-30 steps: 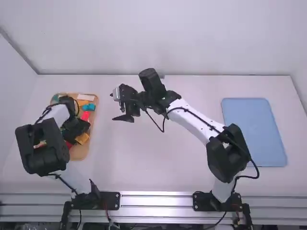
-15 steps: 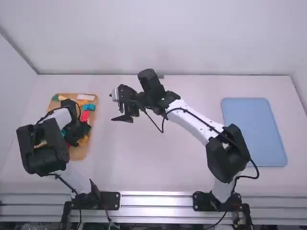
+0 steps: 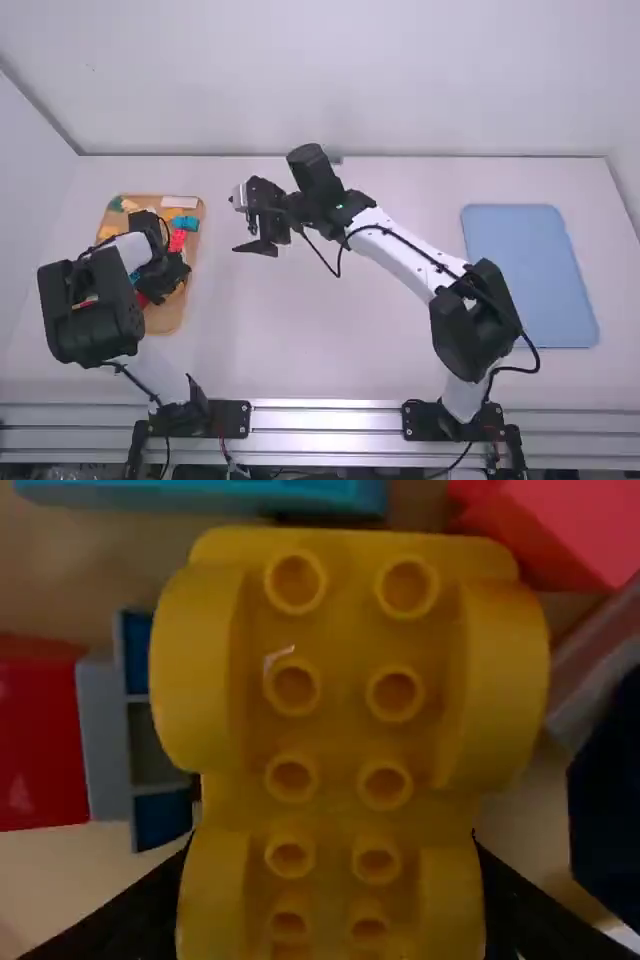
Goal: Assemble lego blocks to make yellow taxi
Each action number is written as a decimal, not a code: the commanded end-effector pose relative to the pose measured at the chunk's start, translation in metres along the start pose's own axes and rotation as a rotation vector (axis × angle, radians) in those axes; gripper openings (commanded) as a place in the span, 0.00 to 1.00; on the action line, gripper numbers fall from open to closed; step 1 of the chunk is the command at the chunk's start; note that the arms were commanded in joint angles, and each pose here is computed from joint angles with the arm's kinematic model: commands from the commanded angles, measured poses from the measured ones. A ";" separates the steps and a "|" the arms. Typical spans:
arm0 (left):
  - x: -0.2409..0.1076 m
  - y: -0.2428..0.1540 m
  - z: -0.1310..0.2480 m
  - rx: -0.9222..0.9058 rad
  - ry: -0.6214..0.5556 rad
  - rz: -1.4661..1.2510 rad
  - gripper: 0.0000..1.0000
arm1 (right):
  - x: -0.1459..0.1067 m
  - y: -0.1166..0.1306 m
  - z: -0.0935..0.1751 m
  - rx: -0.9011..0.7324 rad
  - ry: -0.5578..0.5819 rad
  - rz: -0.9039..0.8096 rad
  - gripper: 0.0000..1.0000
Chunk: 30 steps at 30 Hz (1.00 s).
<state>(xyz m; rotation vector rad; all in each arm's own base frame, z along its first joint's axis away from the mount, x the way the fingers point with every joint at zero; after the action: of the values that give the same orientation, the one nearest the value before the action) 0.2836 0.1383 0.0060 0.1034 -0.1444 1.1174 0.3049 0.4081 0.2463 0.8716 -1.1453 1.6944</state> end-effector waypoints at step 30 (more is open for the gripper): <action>-0.111 -0.111 0.154 -0.524 -0.253 -1.234 0.02 | 0.003 -0.008 0.133 -0.001 -0.039 -0.143 0.98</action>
<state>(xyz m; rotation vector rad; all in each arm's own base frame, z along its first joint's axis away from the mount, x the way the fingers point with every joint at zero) 0.3313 -0.0189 0.1478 -0.1784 -0.5380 -0.0724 0.3317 0.2868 0.2648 0.9634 -0.9732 1.4700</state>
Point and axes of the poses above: each hand's point on the last joint's axis, 136 mm out from that joint toward the fingers, its own z axis back along the fingers, its own y axis along the line the jaws close on, x = y × z, the point moved 2 cm from there along z, back along the fingers, and after that the axes turned 5 degrees about z, right-handed, at the moved point
